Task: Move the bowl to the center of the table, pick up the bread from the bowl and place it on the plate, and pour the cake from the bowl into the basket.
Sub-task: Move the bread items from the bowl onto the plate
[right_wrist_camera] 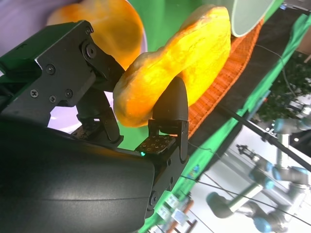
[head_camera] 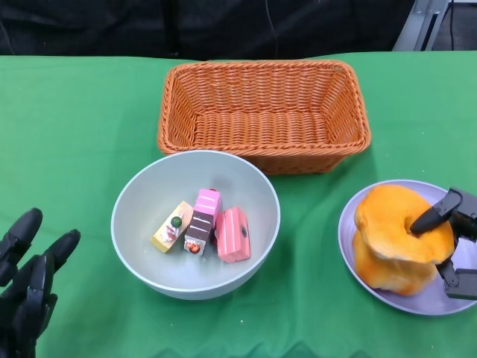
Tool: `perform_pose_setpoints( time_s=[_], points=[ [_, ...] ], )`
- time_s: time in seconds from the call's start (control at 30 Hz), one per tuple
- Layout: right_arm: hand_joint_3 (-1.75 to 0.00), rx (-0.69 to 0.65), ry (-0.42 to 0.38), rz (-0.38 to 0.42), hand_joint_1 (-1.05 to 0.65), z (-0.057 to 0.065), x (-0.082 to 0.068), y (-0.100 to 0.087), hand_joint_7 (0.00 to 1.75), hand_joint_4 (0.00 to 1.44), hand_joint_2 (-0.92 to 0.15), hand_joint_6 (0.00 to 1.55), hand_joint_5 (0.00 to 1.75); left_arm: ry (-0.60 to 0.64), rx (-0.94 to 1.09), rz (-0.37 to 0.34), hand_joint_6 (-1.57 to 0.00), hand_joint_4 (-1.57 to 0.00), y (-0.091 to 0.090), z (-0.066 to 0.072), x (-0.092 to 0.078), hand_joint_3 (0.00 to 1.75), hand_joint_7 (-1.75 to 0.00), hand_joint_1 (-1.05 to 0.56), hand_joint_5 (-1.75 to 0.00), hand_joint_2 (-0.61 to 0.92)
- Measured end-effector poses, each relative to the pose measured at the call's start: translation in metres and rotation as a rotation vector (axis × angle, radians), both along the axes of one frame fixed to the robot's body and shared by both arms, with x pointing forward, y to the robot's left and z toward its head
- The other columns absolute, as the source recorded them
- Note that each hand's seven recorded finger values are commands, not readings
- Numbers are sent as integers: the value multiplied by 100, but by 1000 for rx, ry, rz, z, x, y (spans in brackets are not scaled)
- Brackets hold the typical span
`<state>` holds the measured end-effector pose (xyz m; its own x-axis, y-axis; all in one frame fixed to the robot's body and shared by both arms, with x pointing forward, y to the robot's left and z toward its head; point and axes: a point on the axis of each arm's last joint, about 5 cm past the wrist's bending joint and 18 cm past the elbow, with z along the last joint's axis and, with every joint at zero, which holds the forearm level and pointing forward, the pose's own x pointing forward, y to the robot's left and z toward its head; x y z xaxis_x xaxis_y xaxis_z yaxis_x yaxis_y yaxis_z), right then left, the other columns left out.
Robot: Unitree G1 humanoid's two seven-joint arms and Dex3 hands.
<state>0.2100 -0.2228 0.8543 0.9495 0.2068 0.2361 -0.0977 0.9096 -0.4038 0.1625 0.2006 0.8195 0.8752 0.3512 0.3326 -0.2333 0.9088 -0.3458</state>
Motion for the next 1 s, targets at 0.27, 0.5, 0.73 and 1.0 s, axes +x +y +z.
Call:
perform_pose_setpoints(
  time_s=[0.27,0.5,0.73,1.0],
  points=[
    [-97,8,97,-4,-1,-9,-2,-3,130,71,-64,69,175,2,15,-9,-85,-99,-1,4,4,28,0,-47,-1,92],
    [-52,-6,174,12,1,-15,-1,-4,89,70,-81,77,131,0,12,-13,-84,-98,0,6,5,29,0,-47,0,92],
    [-5,-150,221,65,-10,-9,3,-15,3,77,-92,74,24,1,18,-15,-85,-99,-1,8,6,29,0,-48,-1,92],
    [0,-241,220,153,-40,-5,1,-15,0,57,-90,50,1,0,25,-13,-85,-98,-2,10,7,30,0,-47,0,92]
  ],
)
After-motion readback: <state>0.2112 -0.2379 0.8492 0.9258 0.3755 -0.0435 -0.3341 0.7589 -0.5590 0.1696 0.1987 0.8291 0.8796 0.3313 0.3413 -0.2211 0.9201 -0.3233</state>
